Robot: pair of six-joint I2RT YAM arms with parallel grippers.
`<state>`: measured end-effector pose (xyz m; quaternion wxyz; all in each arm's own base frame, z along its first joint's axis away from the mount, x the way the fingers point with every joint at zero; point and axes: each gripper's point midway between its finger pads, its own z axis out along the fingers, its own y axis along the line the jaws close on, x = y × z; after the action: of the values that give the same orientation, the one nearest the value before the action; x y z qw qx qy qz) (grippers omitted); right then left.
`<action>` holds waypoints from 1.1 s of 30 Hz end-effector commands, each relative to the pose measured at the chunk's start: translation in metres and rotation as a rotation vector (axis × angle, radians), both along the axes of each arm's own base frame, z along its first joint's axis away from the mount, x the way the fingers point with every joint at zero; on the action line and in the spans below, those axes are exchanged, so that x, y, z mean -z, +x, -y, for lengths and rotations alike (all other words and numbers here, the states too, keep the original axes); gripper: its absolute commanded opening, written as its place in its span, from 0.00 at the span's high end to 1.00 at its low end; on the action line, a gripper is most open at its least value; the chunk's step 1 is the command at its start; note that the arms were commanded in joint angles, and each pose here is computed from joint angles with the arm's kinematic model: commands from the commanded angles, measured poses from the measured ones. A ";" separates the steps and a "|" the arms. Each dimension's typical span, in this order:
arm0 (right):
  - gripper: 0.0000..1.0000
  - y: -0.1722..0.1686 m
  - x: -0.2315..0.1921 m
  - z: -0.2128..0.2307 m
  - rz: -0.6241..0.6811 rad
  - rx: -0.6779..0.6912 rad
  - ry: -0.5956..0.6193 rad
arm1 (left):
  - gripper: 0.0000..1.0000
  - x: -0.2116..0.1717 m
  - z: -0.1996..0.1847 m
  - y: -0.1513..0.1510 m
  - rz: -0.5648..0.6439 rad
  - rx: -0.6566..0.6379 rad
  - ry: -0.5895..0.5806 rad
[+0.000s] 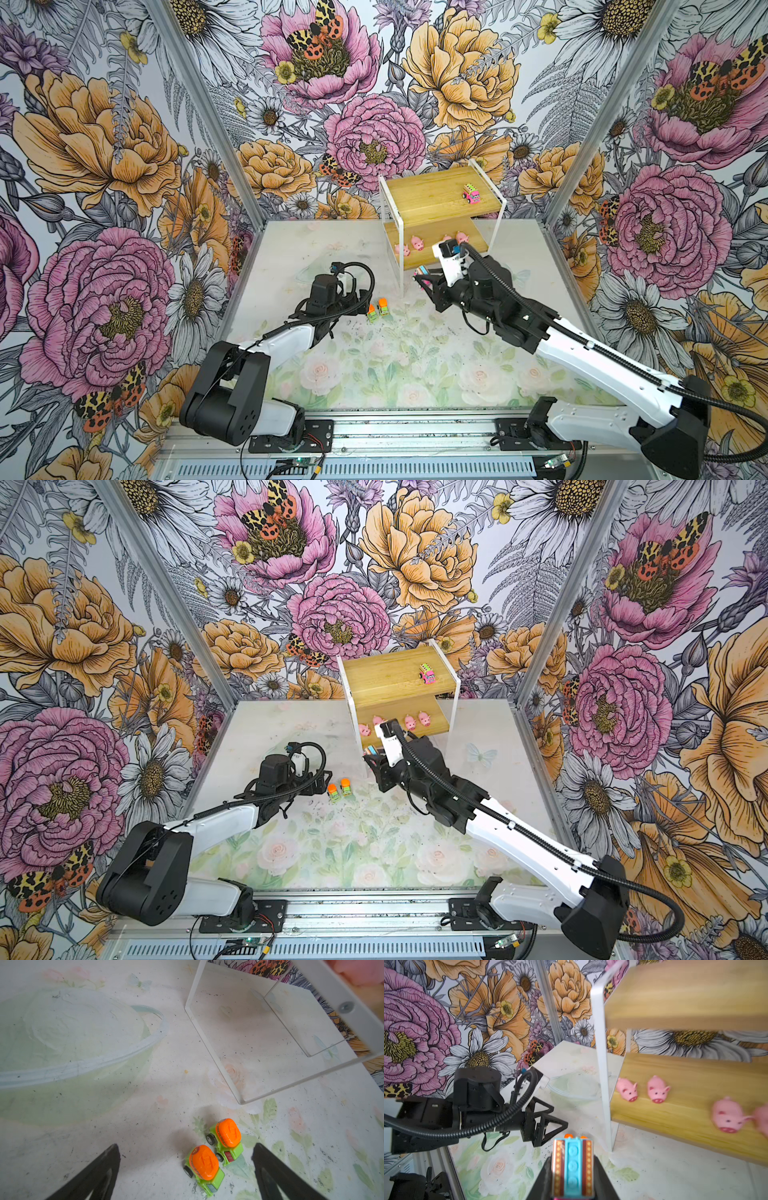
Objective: Place and organize the plastic toys onto the shelf
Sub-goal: 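Lift the blue-roofed truck with the right gripper and carry it to the upper shelf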
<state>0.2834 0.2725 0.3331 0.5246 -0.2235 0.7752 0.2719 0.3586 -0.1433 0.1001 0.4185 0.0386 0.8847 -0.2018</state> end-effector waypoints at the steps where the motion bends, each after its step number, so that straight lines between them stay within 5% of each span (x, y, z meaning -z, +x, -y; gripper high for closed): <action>1: 0.74 0.012 -0.021 0.030 0.022 0.090 -0.112 | 0.01 -0.015 0.006 0.002 0.040 0.041 -0.022; 12: 0.74 0.119 -0.102 0.077 0.100 0.368 -0.107 | 0.01 -0.049 0.034 -0.011 0.163 0.208 -0.061; 19: 0.74 0.165 -0.091 0.079 0.064 0.413 -0.126 | 0.01 -0.057 0.036 -0.020 0.215 0.249 -0.048; 33: 0.74 0.196 -0.050 0.077 -0.002 0.412 -0.180 | 0.01 -0.042 0.034 -0.017 0.163 0.235 -0.025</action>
<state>0.4753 0.1934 0.3753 0.5384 -0.0994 0.8320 0.0895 0.3426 -0.1750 0.1480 0.4693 0.1446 0.8318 -0.2586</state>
